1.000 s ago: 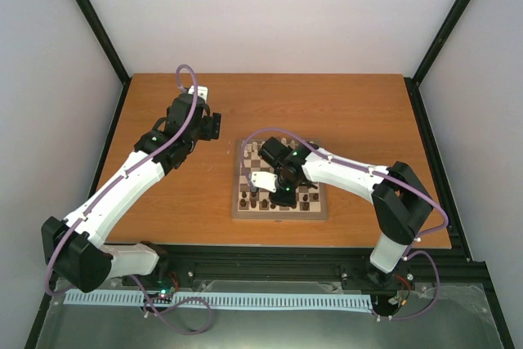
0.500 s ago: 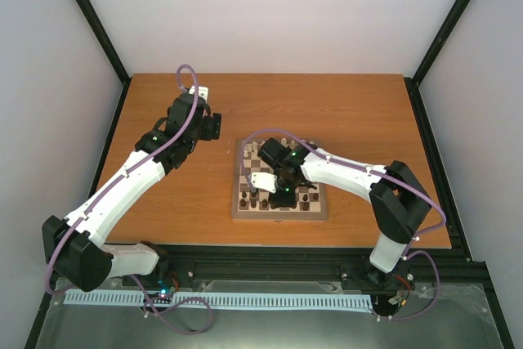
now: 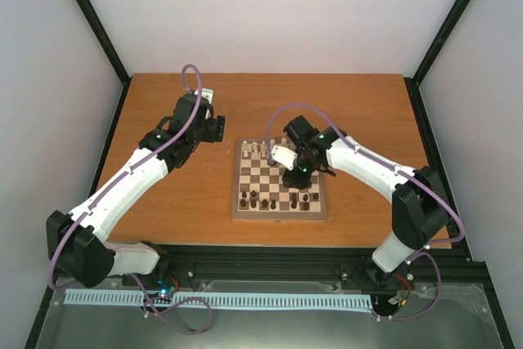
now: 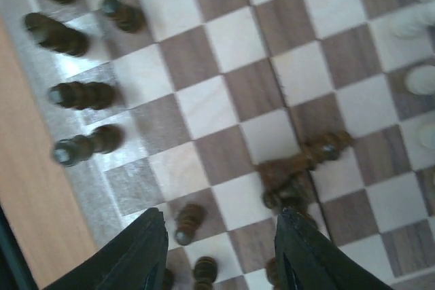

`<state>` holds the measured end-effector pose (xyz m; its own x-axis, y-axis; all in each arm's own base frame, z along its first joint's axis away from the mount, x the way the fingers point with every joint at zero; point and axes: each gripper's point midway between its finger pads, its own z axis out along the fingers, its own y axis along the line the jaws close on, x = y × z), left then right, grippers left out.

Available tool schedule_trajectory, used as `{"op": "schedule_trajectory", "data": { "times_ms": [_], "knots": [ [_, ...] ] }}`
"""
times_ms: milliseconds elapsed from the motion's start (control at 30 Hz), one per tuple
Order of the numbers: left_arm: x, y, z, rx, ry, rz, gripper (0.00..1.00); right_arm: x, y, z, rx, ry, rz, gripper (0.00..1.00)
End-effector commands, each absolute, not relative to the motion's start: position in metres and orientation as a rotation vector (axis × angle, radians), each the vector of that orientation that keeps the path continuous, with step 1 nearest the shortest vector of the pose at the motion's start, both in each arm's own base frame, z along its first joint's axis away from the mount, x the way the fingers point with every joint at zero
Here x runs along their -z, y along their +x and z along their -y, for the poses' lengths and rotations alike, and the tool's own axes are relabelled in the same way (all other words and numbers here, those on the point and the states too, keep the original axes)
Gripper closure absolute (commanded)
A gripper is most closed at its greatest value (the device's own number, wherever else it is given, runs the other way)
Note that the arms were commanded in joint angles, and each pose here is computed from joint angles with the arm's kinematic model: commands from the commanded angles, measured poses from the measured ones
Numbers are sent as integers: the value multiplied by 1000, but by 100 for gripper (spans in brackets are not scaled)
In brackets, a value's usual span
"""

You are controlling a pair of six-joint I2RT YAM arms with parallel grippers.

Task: Set up the chess pieces on the board

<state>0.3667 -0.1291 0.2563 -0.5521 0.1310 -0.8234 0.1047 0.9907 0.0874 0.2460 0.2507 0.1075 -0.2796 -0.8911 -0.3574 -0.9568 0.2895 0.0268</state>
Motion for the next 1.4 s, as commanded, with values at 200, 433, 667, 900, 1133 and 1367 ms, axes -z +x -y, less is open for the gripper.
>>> {"op": "schedule_trajectory", "data": {
  "times_ms": [200,433,667,900,1133,1367],
  "knots": [
    [-268,368,134,16,150,-2147,11,-93,285,-244,-340,-1502,-2477,55],
    [-268,367,135,21,158,-2148,11,-75,290,-241,-298,-1514,-2528,55],
    [-267,367,137,26,165,-2154,11,-61,286,-244,-339,-1545,-2558,55],
    [-265,368,137,27,170,-2158,11,-58,276,-256,-457,-1583,-2540,59],
    [-263,368,140,36,177,-2167,11,-51,275,-260,-443,-1598,-2537,60],
    [-262,368,141,40,181,-2172,11,-45,285,-262,-389,-1580,-2540,61]
  ]
}}
